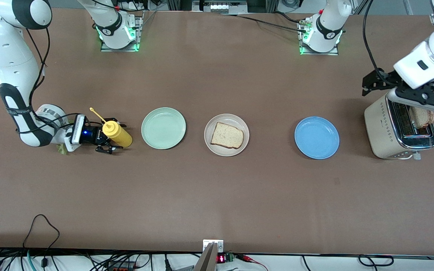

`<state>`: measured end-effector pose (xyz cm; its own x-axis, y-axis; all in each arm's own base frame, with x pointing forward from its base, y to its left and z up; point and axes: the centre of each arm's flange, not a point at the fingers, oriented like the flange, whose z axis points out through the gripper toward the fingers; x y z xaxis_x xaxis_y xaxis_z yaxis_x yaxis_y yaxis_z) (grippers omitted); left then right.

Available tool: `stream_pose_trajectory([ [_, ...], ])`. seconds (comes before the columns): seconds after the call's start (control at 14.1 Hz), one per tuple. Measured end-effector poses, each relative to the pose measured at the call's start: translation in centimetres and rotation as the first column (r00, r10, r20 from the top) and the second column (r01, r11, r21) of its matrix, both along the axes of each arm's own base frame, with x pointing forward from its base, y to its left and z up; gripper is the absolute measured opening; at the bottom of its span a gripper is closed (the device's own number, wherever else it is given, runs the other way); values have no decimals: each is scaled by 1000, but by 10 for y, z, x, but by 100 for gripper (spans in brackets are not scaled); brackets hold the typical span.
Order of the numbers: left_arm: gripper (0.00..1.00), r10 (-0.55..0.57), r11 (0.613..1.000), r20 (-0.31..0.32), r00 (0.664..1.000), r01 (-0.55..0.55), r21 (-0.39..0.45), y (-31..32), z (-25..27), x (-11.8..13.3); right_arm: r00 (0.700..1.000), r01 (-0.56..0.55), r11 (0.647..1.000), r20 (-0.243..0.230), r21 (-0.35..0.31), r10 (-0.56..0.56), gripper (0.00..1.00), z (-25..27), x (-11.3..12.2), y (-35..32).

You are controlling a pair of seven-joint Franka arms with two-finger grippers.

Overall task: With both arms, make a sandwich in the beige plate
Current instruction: 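Release bread on the plate while the right gripper grasps the bottle, then lift the yellow bottle and tilt it over the bread with the right gripper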

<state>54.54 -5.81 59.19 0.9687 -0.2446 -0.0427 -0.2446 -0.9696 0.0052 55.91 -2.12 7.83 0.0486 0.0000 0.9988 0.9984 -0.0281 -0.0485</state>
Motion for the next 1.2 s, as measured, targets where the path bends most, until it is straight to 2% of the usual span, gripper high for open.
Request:
stream_pose_trajectory([
  [0.14,100,22,1000,-17,1000,-22,11,1,0,-6,1000,-8,1000,0,0,8,100,0,0,5],
  [0.35,100,49,998,-34,998,-48,27,1,-1,-8,1000,-11,1000,4,-2,11,67,1,2,6],
  [0.43,100,53,998,-38,998,-52,29,2,-1,-9,1000,-10,1000,7,-6,10,61,1,3,6],
  [0.64,100,62,998,-44,997,-61,32,6,-2,-9,1000,-13,1000,27,-29,14,57,7,10,6],
  [0.71,100,66,997,-43,997,-65,32,8,-1,-9,999,-12,999,42,-47,14,52,13,16,7],
  [0.85,100,68,997,-39,997,-67,31,10,0,-8,998,-21,991,64,-129,30,45,37,32,11],
  [0.99,100,65,997,-38,997,-64,31,8,1,-8,996,-35,961,71,-273,56,45,80,54,24],
  [1.13,100,62,998,-40,997,-61,31,6,0,-9,995,-35,902,67,-431,71,45,133,73,48],
  [1.2,100,59,998,-40,997,-57,31,4,0,-9,995,-28,861,65,-508,71,45,158,80,62],
])
